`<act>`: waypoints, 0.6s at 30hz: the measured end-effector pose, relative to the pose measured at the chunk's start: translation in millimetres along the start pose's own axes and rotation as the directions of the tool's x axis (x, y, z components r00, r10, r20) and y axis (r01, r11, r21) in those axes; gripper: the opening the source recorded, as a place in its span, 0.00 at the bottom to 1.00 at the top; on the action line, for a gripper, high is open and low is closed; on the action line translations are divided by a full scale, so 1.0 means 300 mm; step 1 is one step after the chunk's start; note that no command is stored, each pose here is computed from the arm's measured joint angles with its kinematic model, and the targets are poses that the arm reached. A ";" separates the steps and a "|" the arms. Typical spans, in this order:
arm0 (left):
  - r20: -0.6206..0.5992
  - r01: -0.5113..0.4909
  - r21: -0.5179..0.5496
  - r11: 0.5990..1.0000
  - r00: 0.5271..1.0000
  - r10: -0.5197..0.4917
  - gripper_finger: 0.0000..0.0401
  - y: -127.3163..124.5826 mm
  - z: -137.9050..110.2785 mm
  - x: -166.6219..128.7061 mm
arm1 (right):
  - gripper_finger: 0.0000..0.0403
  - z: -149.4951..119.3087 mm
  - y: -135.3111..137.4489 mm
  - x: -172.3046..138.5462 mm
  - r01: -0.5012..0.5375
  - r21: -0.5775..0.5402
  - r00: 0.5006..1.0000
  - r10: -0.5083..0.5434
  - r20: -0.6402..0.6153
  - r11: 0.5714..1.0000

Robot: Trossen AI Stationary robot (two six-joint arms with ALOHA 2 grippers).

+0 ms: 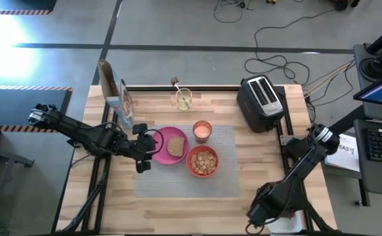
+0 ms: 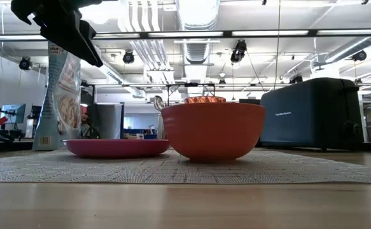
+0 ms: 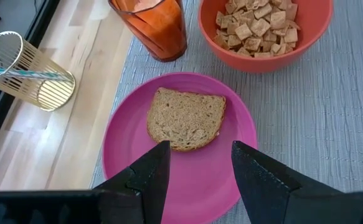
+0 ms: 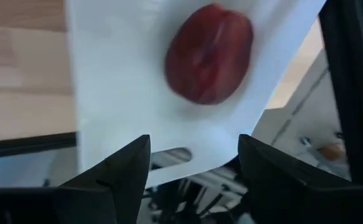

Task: Arrange a breakfast setting
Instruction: Put the red apple on the grey table mat to the top right of the orange bowl

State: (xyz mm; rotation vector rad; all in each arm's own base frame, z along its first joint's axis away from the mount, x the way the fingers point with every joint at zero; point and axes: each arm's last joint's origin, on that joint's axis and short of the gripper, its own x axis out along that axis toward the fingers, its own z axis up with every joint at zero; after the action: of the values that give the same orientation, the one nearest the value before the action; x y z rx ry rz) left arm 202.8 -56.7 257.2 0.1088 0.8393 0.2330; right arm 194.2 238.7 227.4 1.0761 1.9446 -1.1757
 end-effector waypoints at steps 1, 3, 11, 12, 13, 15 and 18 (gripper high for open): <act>0.000 0.000 -0.002 1.000 1.000 0.000 0.39 0.000 0.000 0.000 | 0.58 0.007 -0.001 0.010 0.020 -0.011 1.000 -0.020 -0.009 1.000; 0.000 0.000 -0.008 1.000 1.000 0.000 0.39 0.000 0.000 0.000 | 0.58 0.021 -0.003 0.028 0.045 -0.024 0.999 -0.045 -0.011 0.999; 0.008 0.002 -0.019 1.000 1.000 -0.002 0.39 -0.001 0.002 0.000 | 0.58 0.074 -0.006 0.090 0.091 -0.055 0.996 -0.090 0.013 0.994; 0.008 0.003 -0.020 1.000 1.000 -0.003 0.39 -0.001 0.003 0.000 | 0.58 0.080 -0.003 0.101 0.086 -0.065 0.996 -0.086 0.010 0.994; 0.008 0.003 -0.020 1.000 1.000 -0.003 0.39 -0.001 0.003 0.000 | 0.58 0.087 0.002 0.112 0.077 -0.076 0.997 -0.077 0.005 0.994; 0.008 0.003 -0.019 1.000 1.000 -0.002 0.39 -0.001 0.003 0.000 | 0.58 0.102 0.012 0.139 0.060 -0.095 0.998 -0.061 -0.005 0.994; 0.008 0.003 -0.019 1.000 1.000 -0.002 0.39 -0.001 0.003 0.000 | 0.58 0.123 0.013 0.181 0.065 -0.113 0.997 -0.070 -0.036 0.991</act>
State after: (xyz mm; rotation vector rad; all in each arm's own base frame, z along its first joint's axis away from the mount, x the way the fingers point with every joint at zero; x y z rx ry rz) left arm 203.4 -57.1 257.7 0.0905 0.8291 0.2382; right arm 175.1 223.9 166.1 0.9896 2.0667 -1.0739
